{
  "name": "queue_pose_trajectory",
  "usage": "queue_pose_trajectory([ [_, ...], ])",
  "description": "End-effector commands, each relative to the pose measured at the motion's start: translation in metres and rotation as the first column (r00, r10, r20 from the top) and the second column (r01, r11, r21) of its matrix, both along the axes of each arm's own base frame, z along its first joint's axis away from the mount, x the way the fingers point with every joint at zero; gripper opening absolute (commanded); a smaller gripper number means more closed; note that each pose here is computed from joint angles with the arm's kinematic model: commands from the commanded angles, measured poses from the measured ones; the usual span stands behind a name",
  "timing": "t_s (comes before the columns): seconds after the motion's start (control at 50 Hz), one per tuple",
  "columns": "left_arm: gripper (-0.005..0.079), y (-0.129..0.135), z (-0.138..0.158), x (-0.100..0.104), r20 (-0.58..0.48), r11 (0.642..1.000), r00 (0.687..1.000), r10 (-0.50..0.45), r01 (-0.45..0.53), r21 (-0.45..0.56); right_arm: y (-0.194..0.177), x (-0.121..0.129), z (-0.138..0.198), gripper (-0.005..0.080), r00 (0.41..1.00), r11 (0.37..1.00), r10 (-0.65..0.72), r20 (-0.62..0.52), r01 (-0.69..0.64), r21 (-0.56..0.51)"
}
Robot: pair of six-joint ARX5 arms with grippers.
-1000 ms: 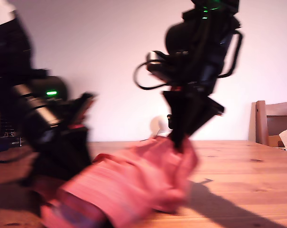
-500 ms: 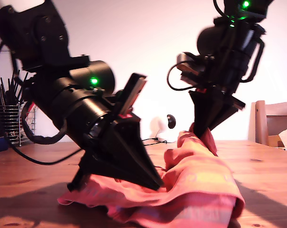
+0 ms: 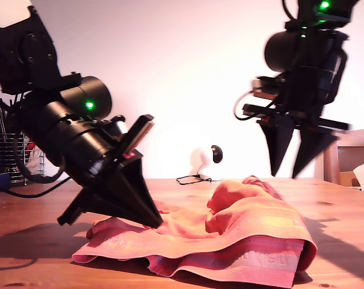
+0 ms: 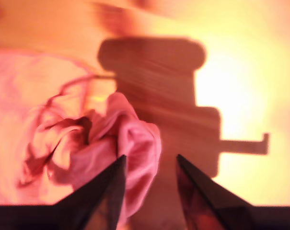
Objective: Fold the underwear in front of you. After folding it, place it to the right side.
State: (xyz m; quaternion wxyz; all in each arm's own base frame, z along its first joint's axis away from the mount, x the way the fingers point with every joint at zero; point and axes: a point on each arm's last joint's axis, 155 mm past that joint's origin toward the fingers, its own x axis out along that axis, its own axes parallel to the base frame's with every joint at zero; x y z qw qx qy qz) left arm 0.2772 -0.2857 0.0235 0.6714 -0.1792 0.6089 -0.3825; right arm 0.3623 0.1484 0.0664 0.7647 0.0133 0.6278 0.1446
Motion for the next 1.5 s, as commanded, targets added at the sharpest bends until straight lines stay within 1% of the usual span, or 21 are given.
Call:
queue_pose_trajectory([
  [0.0, -0.0021, 0.001, 0.004, 0.0, 0.02, 1.0, 1.0, -0.005, 0.005, -0.007, 0.009, -0.013, 0.008, 0.0311, 0.999, 0.999, 0.006, -0.037, -0.004, 0.037],
  [0.08, -0.0021, 0.001, 0.004, 0.001, 0.028, 1.0, 1.0, -0.011, 0.011, -0.007, 0.013, -0.026, 0.007, 0.0321, 0.996, 0.998, 0.016, -0.089, -0.011, 0.059],
  [0.2, -0.0021, 0.001, 0.004, 0.001, 0.036, 1.0, 0.999, -0.018, 0.019, -0.008, 0.013, -0.037, 0.007, 0.0324, 0.991, 0.998, 0.015, -0.136, -0.006, 0.069],
  [0.44, -0.0021, 0.001, 0.005, 0.001, 0.042, 1.0, 0.999, -0.02, 0.021, -0.01, 0.006, -0.06, -0.013, 0.0324, 0.976, 0.999, 0.006, -0.217, 0.003, 0.043],
  [0.64, -0.0021, 0.001, 0.005, 0.001, 0.043, 1.0, 0.999, -0.022, 0.023, -0.01, 0.007, -0.064, -0.032, 0.0324, 0.976, 0.998, -0.018, -0.218, 0.03, 0.053],
  [0.76, -0.0021, 0.001, 0.004, 0.0, 0.043, 1.0, 0.999, -0.027, 0.028, -0.007, 0.017, -0.063, -0.038, 0.0324, 0.977, 0.992, -0.031, -0.212, 0.056, 0.114],
  [0.92, -0.0021, 0.002, 0.004, -0.001, 0.039, 1.0, 0.999, -0.027, 0.028, -0.005, 0.024, -0.065, -0.046, 0.0324, 0.979, 0.99, -0.029, -0.203, 0.057, 0.133],
  [1.2, -0.0021, 0.002, 0.003, -0.002, 0.031, 1.0, 0.999, -0.028, 0.028, -0.001, 0.017, -0.084, -0.067, 0.0324, 0.968, 0.991, -0.038, -0.247, 0.068, 0.112],
  [1.38, -0.0021, 0.003, 0.003, -0.003, 0.029, 1.0, 0.999, -0.028, 0.028, 0.0, 0.019, -0.084, -0.065, 0.0326, 0.967, 0.991, -0.037, -0.252, 0.068, 0.118],
  [1.48, -0.0021, 0.003, 0.003, -0.003, 0.028, 1.0, 0.999, -0.028, 0.028, -0.001, 0.017, -0.088, -0.063, 0.0363, 0.962, 0.992, -0.034, -0.271, 0.064, 0.105],
])
